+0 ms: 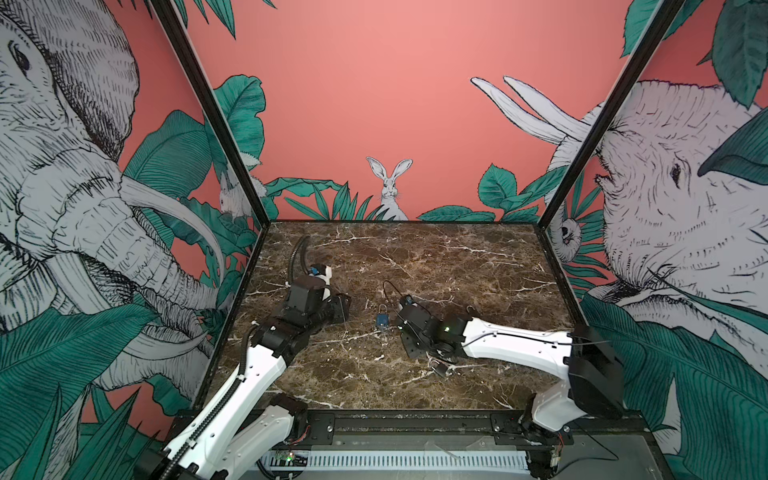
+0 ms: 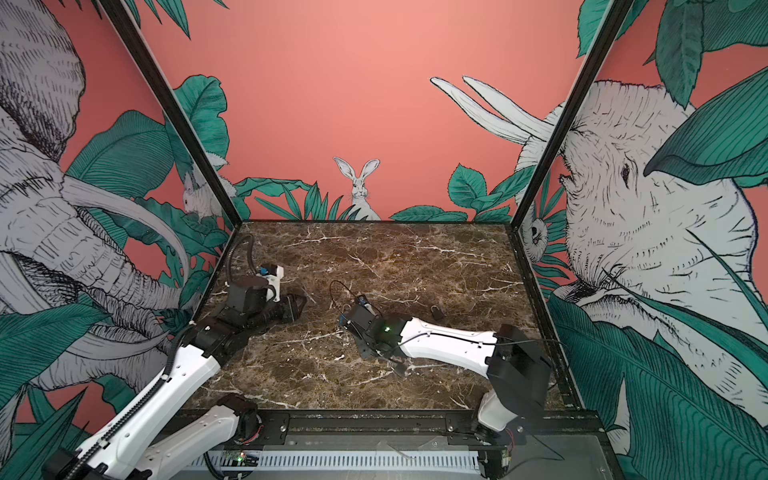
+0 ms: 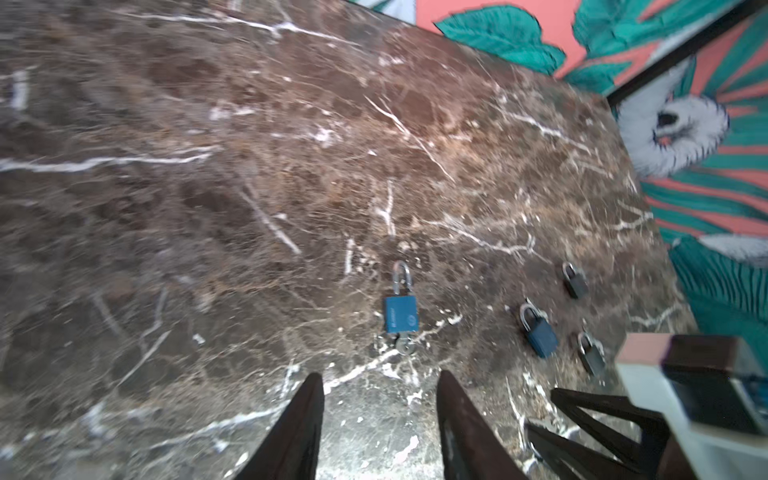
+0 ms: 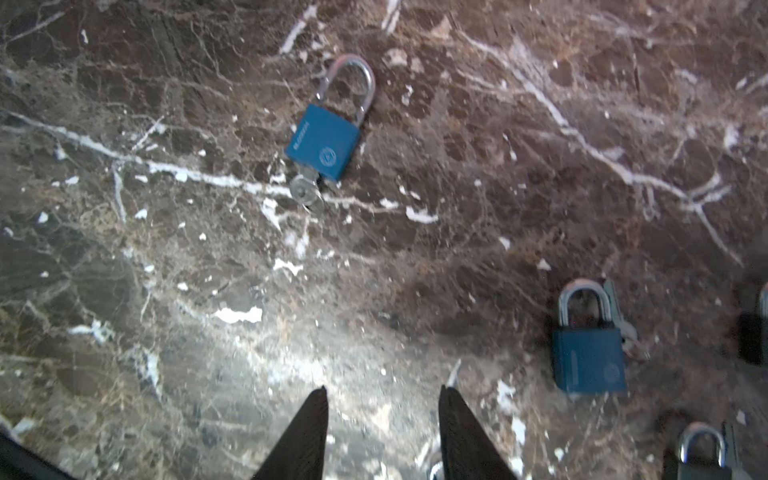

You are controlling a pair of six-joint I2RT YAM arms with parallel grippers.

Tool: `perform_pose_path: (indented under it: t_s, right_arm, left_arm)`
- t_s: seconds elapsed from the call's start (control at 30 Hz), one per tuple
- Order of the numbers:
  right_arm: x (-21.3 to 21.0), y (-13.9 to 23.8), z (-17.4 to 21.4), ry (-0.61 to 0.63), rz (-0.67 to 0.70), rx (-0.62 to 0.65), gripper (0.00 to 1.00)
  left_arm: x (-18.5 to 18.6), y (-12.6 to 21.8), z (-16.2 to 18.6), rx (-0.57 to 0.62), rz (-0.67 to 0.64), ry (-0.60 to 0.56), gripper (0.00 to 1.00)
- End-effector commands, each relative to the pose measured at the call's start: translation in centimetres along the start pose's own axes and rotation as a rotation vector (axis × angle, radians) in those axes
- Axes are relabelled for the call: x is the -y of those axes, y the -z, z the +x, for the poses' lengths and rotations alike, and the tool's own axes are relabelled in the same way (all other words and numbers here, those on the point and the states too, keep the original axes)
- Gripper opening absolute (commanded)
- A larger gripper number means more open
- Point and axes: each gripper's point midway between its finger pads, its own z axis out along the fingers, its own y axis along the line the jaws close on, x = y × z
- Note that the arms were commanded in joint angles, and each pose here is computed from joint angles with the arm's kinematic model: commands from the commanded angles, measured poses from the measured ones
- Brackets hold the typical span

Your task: Lock with the key

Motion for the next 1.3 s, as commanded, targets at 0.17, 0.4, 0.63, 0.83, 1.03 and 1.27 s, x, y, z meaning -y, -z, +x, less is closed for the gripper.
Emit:
perform_pose_path:
  t_s: [0.17,0.4,0.63,0.83,1.03,1.27]
  right_arm:
    - [-3.0,-4.6,-4.7,-0.031,0.043,0.061,0.63]
    - [-2.3,-8.2,-6.2,-0.183,0.051,0.084,0.63]
    - [-2.6,-10.6,-6.8,-0.224,0.044,0.076,0.62]
    - [-2.8,-11.6,-6.7,-0.238,0.044,0.071,0.61]
    - [-2.7,-12.4,-6.6,-0.243,0.060,0.050,0.61]
    - [-1.6,-12.1,-5.6,-0.220,0.103,0.015,0.49]
  left_arm:
    - [-2.8,0.5,0.2,-0.017,-0.005,0.115,0.47]
    - [-3.4,1.1,-0.2,-0.002,0.006,0.146,0.47]
    - [-3.6,1.2,-0.4,-0.008,0.009,0.138,0.47]
    - [-3.9,1.2,-0.4,-0.006,0.005,0.137,0.47]
    - [-3.9,1.2,-0.4,-0.006,0.009,0.140,0.47]
    - [-3.9,1.1,-0.5,-0.003,0.018,0.149,0.47]
